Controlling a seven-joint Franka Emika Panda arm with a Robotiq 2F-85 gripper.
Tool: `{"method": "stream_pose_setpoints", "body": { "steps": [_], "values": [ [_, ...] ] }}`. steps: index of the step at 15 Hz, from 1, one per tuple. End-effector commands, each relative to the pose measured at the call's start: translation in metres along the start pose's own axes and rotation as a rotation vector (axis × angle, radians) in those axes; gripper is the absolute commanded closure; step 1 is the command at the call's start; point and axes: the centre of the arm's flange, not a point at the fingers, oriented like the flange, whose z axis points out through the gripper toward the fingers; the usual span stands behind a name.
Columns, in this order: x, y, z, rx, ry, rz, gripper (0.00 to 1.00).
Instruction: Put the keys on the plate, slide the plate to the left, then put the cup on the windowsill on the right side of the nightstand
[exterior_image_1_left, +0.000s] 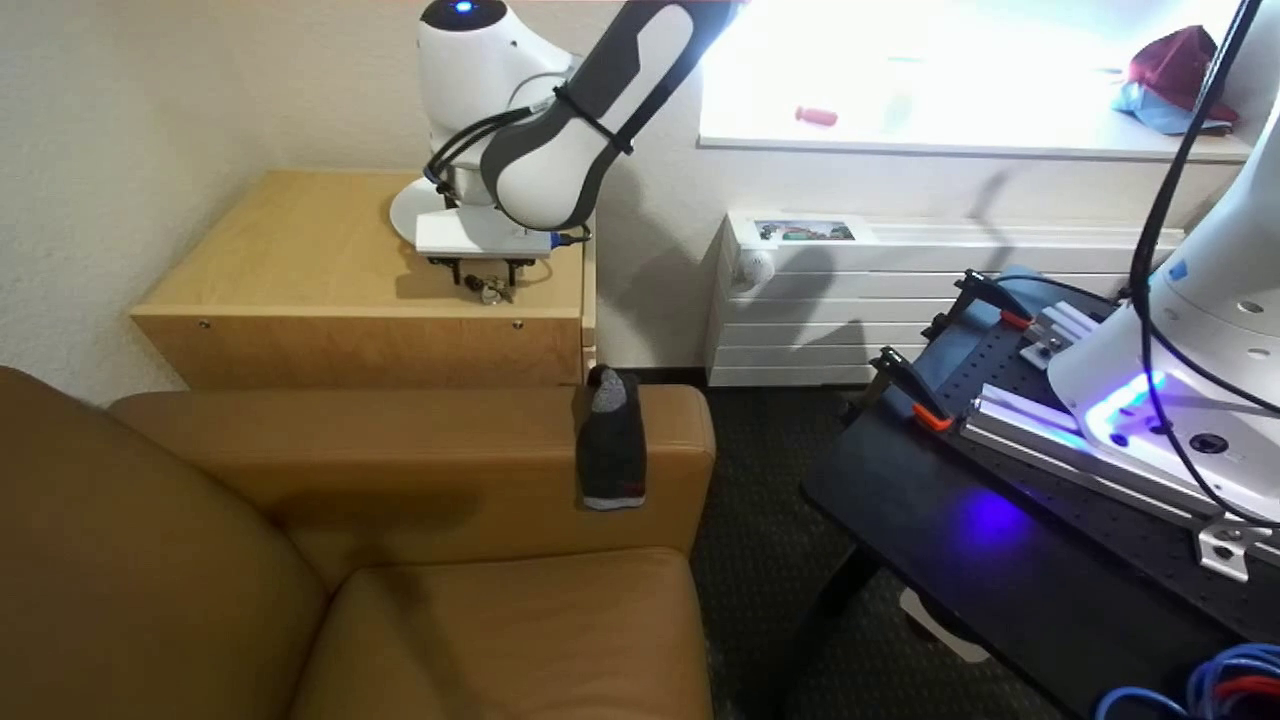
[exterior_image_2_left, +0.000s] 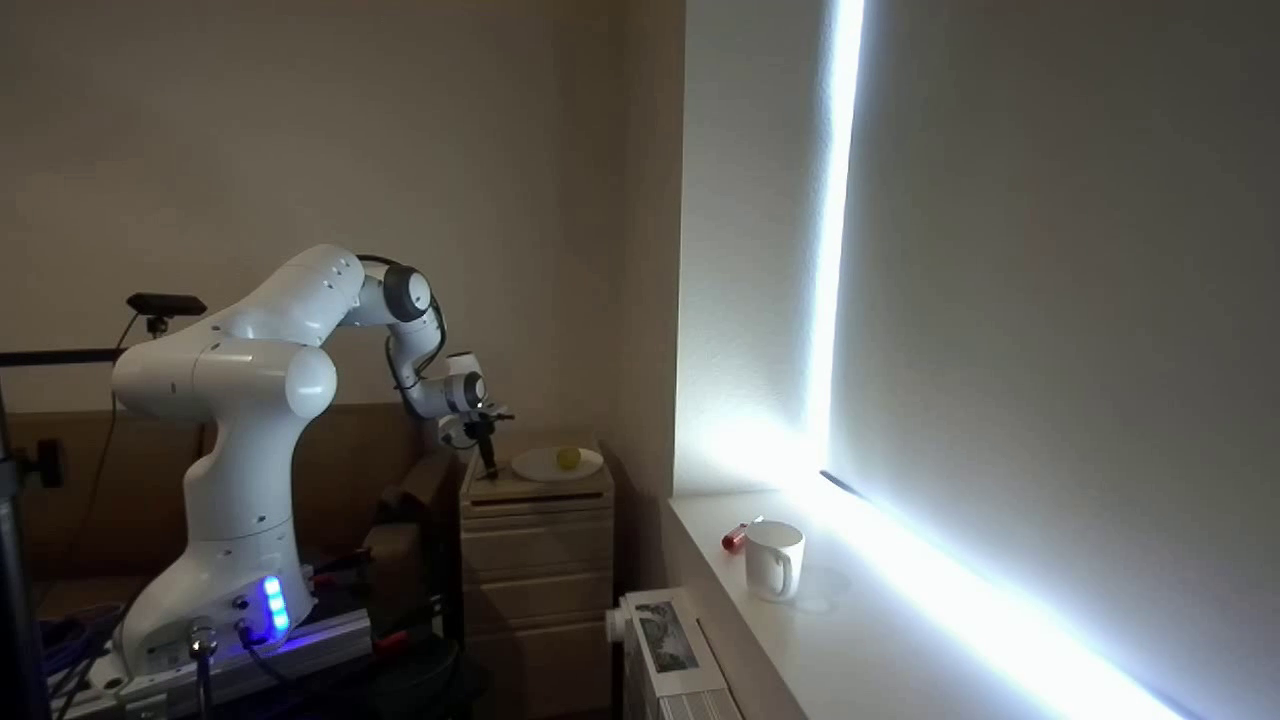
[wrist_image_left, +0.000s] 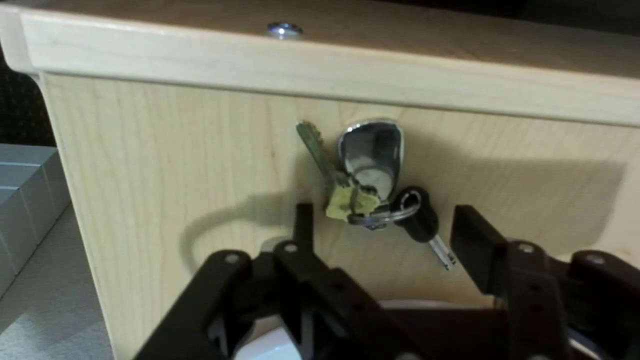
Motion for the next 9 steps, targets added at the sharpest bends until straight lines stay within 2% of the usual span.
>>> {"method": "stream_pose_setpoints", "body": {
  "steps": [1, 6, 9],
  "values": [
    [0.007, -0.002, 0.008, 0.000, -0.012, 0.012, 0.61],
    [0.011, -0.003, 0.003, 0.009, -0.027, 0.041, 0.96],
    [0.014, -0.009, -0.007, 0.025, -0.048, 0.073, 0.99]
  ]
}}
